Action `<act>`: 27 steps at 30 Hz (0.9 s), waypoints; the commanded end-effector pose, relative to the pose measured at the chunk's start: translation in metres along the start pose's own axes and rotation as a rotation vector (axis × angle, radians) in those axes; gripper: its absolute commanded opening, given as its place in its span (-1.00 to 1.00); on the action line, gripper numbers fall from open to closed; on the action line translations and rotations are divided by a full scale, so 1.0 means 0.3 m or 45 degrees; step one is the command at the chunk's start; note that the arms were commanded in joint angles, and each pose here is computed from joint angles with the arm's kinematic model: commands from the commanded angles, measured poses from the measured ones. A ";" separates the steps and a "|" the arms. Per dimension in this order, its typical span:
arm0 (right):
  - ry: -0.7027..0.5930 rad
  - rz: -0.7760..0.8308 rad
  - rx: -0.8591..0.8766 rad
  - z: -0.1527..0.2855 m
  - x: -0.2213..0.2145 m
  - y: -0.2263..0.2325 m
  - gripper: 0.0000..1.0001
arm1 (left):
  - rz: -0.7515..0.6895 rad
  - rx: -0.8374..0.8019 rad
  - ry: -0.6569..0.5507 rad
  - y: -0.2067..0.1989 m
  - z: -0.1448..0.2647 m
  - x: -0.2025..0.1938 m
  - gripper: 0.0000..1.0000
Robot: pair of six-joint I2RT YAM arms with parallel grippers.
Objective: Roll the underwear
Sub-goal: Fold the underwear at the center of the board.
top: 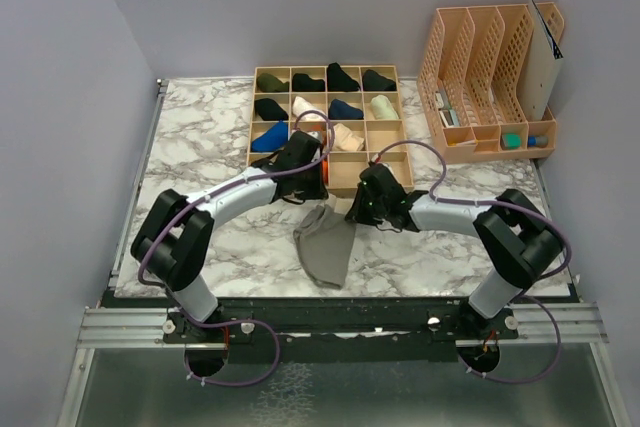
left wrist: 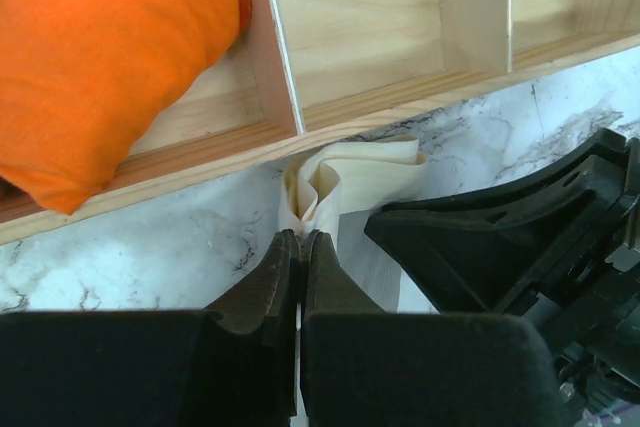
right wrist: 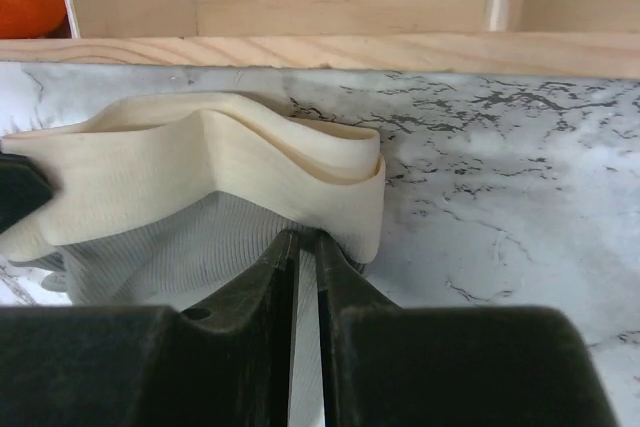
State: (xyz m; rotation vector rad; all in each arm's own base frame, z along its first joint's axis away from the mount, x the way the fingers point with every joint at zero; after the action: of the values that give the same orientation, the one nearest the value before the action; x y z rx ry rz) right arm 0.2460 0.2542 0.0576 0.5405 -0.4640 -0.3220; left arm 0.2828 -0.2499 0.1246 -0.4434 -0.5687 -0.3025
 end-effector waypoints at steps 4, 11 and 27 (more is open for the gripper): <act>0.078 -0.006 -0.052 -0.028 -0.050 -0.067 -0.68 | 0.039 0.124 0.012 -0.036 -0.051 0.020 -1.00; 0.089 -0.050 -0.021 -0.019 -0.075 -0.088 -0.68 | 0.096 0.164 0.006 -0.103 -0.093 0.046 -1.00; -0.013 -0.082 0.178 0.142 -0.024 0.003 -0.40 | 0.107 0.243 0.046 -0.149 -0.174 0.001 -1.00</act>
State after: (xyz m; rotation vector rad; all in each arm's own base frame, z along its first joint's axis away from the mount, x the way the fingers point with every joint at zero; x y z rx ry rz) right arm 0.2289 0.2451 0.0788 0.6872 -0.4963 -0.3583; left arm 0.2825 -0.3063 0.0967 -0.2998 -0.5093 -0.2034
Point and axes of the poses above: each gripper's point midway between its finger pads, its own z axis back along the fingers, its own y axis along the line the jaws close on, x = y × z, the point moved 5 cm from there along z, back along the fingers, and after that the axes turned 14 degrees about -z, right-handed, at the moved point
